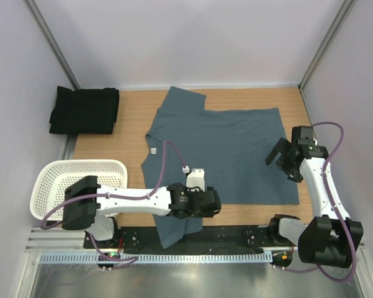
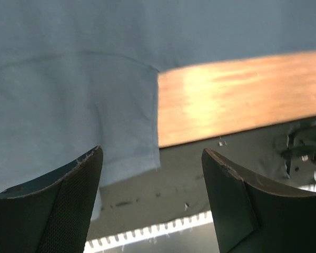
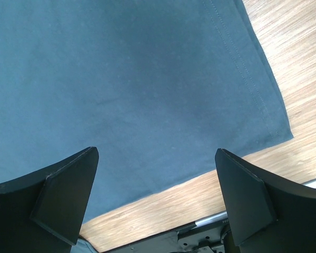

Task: Fold and stack the t-shirts
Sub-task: Fold the tshirt

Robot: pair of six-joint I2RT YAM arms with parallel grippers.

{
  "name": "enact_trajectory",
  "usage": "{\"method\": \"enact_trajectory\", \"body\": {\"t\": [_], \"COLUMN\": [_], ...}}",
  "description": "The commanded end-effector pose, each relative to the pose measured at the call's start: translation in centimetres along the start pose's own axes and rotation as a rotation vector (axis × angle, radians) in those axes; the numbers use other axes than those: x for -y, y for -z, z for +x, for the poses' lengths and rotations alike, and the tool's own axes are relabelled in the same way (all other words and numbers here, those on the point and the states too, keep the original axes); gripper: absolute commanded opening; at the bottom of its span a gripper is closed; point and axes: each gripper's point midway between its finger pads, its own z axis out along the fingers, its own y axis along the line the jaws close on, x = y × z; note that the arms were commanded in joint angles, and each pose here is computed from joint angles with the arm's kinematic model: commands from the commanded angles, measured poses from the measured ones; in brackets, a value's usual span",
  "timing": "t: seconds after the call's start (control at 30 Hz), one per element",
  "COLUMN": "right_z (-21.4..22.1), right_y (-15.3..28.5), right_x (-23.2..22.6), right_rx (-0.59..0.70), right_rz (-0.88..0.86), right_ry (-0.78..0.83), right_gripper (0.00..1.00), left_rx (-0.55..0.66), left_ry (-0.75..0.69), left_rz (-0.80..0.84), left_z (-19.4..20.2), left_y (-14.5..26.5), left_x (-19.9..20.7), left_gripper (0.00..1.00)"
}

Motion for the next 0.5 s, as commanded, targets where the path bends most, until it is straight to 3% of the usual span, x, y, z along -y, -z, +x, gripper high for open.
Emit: {"method": "enact_trajectory", "body": {"t": [0.0, 0.13, 0.47], "right_z": [-0.5, -0.1, 0.2], "right_y": [0.3, 0.0, -0.4], "right_x": [-0.4, -0.1, 0.2], "right_rx": [0.026, 0.018, -0.008], "right_rz": [-0.027, -0.013, 0.01], "right_ry": [0.013, 0.013, 0.006], "right_gripper": [1.0, 1.0, 1.0], "left_rx": [-0.011, -0.098, -0.242], "left_ry": [-0.018, 0.006, 0.095], "left_rz": [0.055, 0.111, 0.039], "left_z": [-0.4, 1.7, 4.6], "left_y": [-0.6, -2.3, -4.5], "left_x": [1.2, 2.7, 1.5], "left_gripper": [0.78, 0.78, 0.75]}}
